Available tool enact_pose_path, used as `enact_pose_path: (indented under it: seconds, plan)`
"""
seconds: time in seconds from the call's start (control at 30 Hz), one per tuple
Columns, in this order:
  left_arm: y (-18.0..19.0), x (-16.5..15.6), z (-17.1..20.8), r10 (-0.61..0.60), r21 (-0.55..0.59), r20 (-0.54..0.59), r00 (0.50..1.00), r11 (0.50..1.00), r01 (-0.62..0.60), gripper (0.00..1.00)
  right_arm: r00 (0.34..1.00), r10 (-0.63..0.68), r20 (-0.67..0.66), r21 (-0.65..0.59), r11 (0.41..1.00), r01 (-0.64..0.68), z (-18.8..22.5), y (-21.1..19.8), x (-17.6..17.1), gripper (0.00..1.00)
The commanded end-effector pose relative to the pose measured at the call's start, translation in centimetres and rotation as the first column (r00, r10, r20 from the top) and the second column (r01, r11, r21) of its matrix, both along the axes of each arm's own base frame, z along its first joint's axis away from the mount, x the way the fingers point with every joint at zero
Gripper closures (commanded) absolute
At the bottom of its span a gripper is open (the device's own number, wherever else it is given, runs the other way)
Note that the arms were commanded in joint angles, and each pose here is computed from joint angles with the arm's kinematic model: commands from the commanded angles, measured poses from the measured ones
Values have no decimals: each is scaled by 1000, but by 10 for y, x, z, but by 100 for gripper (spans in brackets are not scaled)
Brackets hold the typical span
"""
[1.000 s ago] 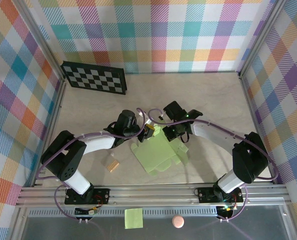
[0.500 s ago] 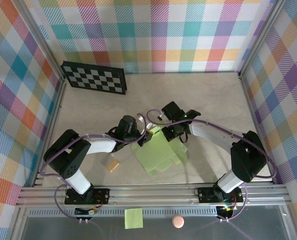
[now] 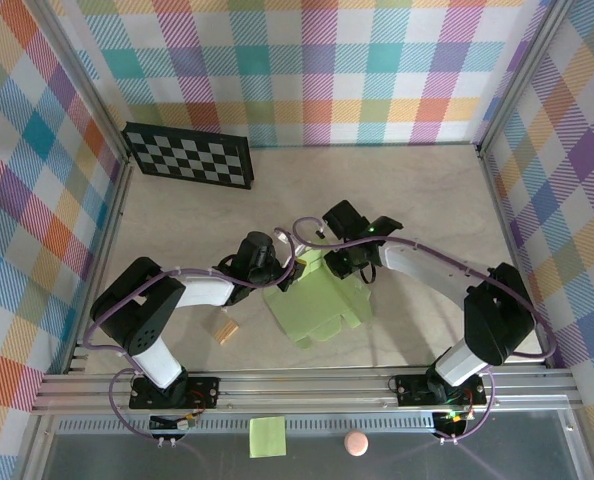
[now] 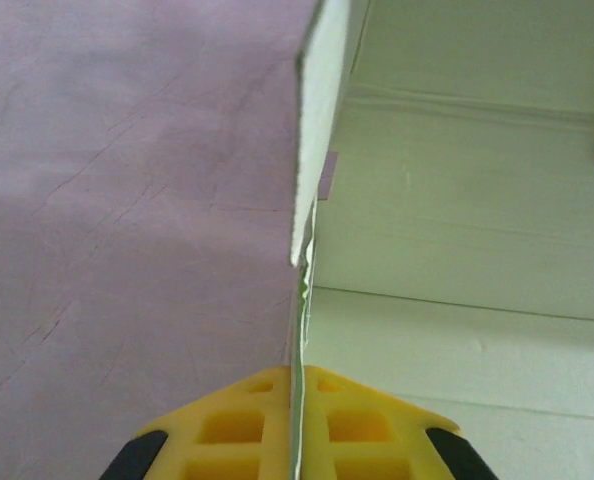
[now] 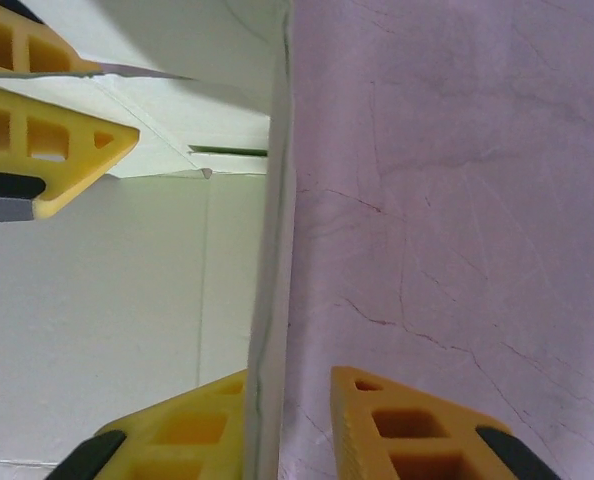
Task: Fold the paper box
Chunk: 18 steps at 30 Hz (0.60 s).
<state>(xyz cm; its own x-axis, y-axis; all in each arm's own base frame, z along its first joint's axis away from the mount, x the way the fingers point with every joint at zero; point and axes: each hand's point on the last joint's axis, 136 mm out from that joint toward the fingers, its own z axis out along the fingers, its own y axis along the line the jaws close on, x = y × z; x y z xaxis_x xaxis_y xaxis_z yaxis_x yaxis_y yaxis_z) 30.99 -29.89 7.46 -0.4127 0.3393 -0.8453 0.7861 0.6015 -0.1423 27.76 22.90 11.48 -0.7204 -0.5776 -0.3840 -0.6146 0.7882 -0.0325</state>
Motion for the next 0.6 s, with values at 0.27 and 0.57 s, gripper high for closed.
enact_pose_path:
  seconds: [0.27,0.57]
  plan:
    - [3,-12,-21,-18,76,-43,999,997,21,93,993,35,109,82,996,-44,59,7,4,69]
    - [3,-13,-21,-21,78,-47,999,997,24,93,985,29,173,144,988,-55,80,26,26,71]
